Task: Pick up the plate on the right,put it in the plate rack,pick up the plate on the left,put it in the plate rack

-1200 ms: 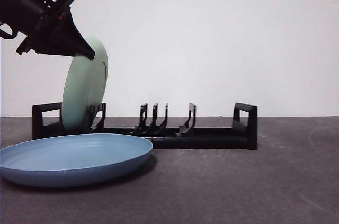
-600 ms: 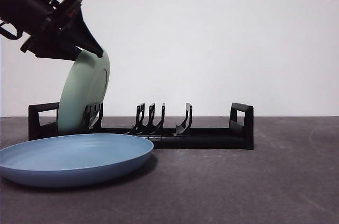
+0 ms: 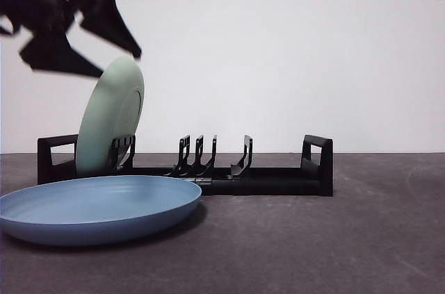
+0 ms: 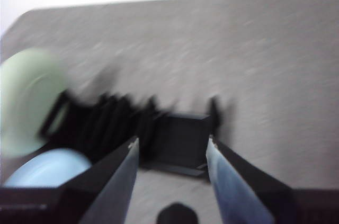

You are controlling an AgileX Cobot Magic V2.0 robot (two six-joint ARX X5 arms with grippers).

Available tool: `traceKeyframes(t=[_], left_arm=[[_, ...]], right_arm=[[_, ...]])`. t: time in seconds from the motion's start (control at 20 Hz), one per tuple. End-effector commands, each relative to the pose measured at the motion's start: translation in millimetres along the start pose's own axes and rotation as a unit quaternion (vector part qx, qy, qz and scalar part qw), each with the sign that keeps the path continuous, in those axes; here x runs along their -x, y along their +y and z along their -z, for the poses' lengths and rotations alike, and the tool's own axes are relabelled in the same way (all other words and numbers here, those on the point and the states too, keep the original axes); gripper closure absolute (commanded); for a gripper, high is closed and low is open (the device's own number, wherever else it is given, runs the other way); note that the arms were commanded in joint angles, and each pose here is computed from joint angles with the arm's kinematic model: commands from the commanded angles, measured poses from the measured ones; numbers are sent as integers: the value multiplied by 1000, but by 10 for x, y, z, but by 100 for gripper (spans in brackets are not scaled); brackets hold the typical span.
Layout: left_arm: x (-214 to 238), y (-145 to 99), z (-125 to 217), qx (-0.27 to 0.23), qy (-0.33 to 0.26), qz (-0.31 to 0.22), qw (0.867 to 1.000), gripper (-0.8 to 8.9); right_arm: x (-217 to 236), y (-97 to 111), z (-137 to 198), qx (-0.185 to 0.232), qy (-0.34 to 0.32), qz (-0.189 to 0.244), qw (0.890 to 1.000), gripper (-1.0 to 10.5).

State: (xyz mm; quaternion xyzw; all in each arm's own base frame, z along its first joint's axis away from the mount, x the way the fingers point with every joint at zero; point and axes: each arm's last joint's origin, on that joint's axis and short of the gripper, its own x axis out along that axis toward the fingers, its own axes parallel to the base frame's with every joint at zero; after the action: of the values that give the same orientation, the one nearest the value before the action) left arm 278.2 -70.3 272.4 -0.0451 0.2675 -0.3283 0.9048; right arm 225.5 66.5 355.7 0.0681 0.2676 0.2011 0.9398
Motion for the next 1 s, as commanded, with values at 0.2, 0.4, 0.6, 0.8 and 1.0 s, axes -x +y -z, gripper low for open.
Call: traceKeyframes(t=[0.2,0.4,0.6,0.8,1.0], left_arm=[[526,-322,-201,-56,-76,5,996,369],[1045,-612,-280,-99,-153,9,983,374],[1403,-798,-221,-112,-185,5,976,374],[1547,-833,-89,-135,-159,-68,976,375],[1574,-817,36,-139,-105,-131,976,375]], right_arm=[[-176,62,117,-9,76,-111,991,729],[-501,209,293,1,157,-142,977,729],[-967,484,568,22,236,-173,956,729],[-1494,701,869,10,272,-189,944,729],[-1876,782,1170,-9,303,-186,935,730]])
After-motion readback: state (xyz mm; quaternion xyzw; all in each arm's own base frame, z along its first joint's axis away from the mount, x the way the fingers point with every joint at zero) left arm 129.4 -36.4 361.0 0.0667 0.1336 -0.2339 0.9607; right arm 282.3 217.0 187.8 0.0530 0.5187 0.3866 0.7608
